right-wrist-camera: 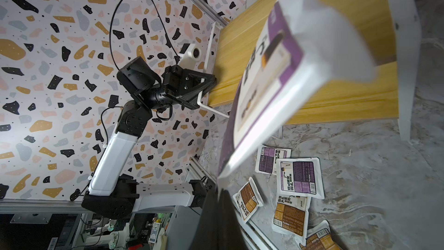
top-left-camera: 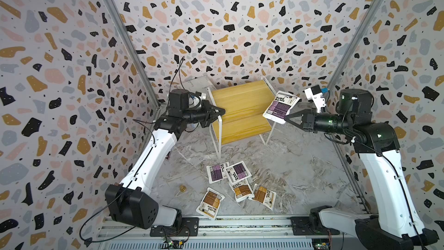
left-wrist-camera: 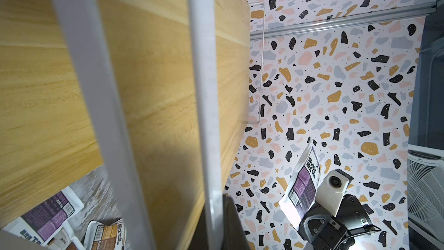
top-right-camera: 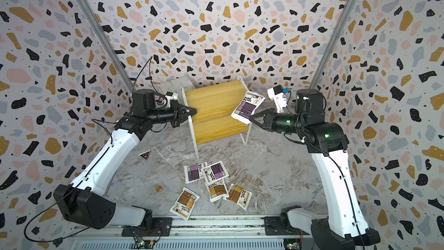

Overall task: Place the bagged coffee beans on the shelf by color
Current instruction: Adjust the shelf at the center of the board, then place the bagged coffee beans on the shelf, then adjust the shelf at the center of the board.

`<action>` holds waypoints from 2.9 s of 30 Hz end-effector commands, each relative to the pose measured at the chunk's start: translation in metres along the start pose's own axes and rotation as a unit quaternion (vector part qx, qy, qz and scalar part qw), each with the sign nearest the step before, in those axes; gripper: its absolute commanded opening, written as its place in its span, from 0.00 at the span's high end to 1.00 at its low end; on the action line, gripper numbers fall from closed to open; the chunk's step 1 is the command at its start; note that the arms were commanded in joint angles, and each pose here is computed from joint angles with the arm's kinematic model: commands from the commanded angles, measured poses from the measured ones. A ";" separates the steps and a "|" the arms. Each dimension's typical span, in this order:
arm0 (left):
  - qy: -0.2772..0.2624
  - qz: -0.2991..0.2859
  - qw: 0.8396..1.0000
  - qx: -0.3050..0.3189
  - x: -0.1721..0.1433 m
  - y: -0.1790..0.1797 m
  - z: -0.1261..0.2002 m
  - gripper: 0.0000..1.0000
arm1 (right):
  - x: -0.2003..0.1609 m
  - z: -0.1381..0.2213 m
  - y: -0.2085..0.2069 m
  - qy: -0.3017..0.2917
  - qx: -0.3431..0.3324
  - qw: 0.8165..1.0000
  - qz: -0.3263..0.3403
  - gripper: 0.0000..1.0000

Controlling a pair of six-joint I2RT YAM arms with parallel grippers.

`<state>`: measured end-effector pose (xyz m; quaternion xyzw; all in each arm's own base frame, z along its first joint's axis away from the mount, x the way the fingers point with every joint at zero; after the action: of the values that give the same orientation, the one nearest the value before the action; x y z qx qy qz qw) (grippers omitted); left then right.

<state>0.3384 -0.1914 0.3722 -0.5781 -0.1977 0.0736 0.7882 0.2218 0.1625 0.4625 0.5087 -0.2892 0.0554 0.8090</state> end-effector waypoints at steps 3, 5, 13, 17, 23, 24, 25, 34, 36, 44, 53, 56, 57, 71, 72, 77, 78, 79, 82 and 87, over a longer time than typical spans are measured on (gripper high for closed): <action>0.016 -0.107 0.989 -0.101 -0.004 -0.055 0.007 0.92 | 0.008 0.006 0.021 -0.009 0.029 0.999 0.022 1.00; 0.015 -0.104 0.987 -0.119 -0.002 -0.062 0.008 0.92 | 0.010 0.006 0.022 -0.009 0.033 0.999 0.022 1.00; 0.024 -0.092 0.985 -0.146 0.003 -0.069 0.003 0.91 | 0.018 0.000 0.030 -0.003 0.062 0.998 0.023 1.00; 0.026 -0.086 0.984 -0.153 0.004 -0.069 0.002 0.91 | 0.026 -0.008 0.029 0.003 0.075 0.997 0.018 1.00; 0.029 -0.068 0.988 -0.133 -0.003 -0.058 0.003 0.91 | 0.041 -0.039 0.033 0.029 0.118 0.993 0.009 1.00; 0.029 -0.059 0.991 -0.119 -0.004 -0.052 0.003 0.91 | 0.042 -0.046 0.034 0.036 0.121 0.992 0.011 1.00; 0.028 -0.055 0.992 -0.113 -0.005 -0.049 0.004 0.91 | 0.043 -0.054 0.034 0.044 0.124 0.991 0.011 1.00; 0.006 -0.024 0.999 -0.046 -0.009 -0.022 0.013 0.64 | 0.039 -0.103 0.028 0.117 0.128 0.985 0.020 1.00; -0.002 -0.019 0.999 -0.028 -0.009 -0.017 0.018 0.58 | 0.038 -0.110 0.022 0.130 0.122 0.984 0.018 1.00; -0.050 -0.003 0.998 0.044 -0.012 -0.003 0.041 0.44 | 0.027 -0.125 0.009 0.185 0.121 0.975 0.013 1.00; -0.053 -0.001 0.997 0.061 -0.014 0.000 0.044 0.41 | 0.018 -0.149 0.000 0.224 0.131 0.966 -0.003 1.00; -0.053 0.000 0.996 0.066 -0.013 0.001 0.044 0.40 | 0.015 -0.158 -0.004 0.233 0.127 0.964 -0.007 1.00; -0.053 -0.001 0.996 0.067 -0.013 0.001 0.044 0.40 | 0.015 -0.160 -0.005 0.234 0.124 0.964 -0.008 1.00; -0.056 -0.009 0.996 0.070 -0.008 -0.003 0.043 0.38 | 0.045 -0.108 0.008 0.132 0.011 0.989 0.068 0.43; -0.056 -0.009 0.996 0.070 -0.007 -0.003 0.042 0.38 | 0.050 -0.102 0.008 0.115 -0.002 0.990 0.077 0.43; -0.055 -0.016 0.996 0.071 -0.007 -0.006 0.043 0.39 | 0.083 -0.059 -0.034 0.014 -0.146 0.987 0.074 0.41; -0.055 -0.019 0.996 0.073 -0.007 -0.006 0.043 0.38 | 0.087 -0.053 -0.042 0.004 -0.162 0.984 0.068 0.40; -0.055 -0.021 0.995 0.075 -0.007 -0.006 0.043 0.38 | 0.091 -0.048 -0.051 -0.003 -0.177 0.983 0.057 0.39; -0.052 -0.022 0.996 0.076 -0.008 -0.005 0.041 0.38 | 0.097 -0.042 -0.074 -0.006 -0.209 0.977 0.045 0.34; -0.047 -0.019 0.996 0.079 -0.006 -0.001 0.036 0.38 | 0.102 -0.049 -0.105 0.017 -0.220 0.975 0.026 0.25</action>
<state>0.3146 -0.1591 0.3685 -0.5041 -0.2154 0.1243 0.8271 0.3602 0.1382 0.4355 0.3275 -0.3157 0.0193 0.8903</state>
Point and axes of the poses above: each gripper's point midway between its finger pads, its own z axis back along the fingers, its own y axis along the line the jaws close on, x = y × z, the point moved 3 cm from there along z, back along the fingers, and after that the axes turned 5 degrees about -z, right-handed, at the moved point
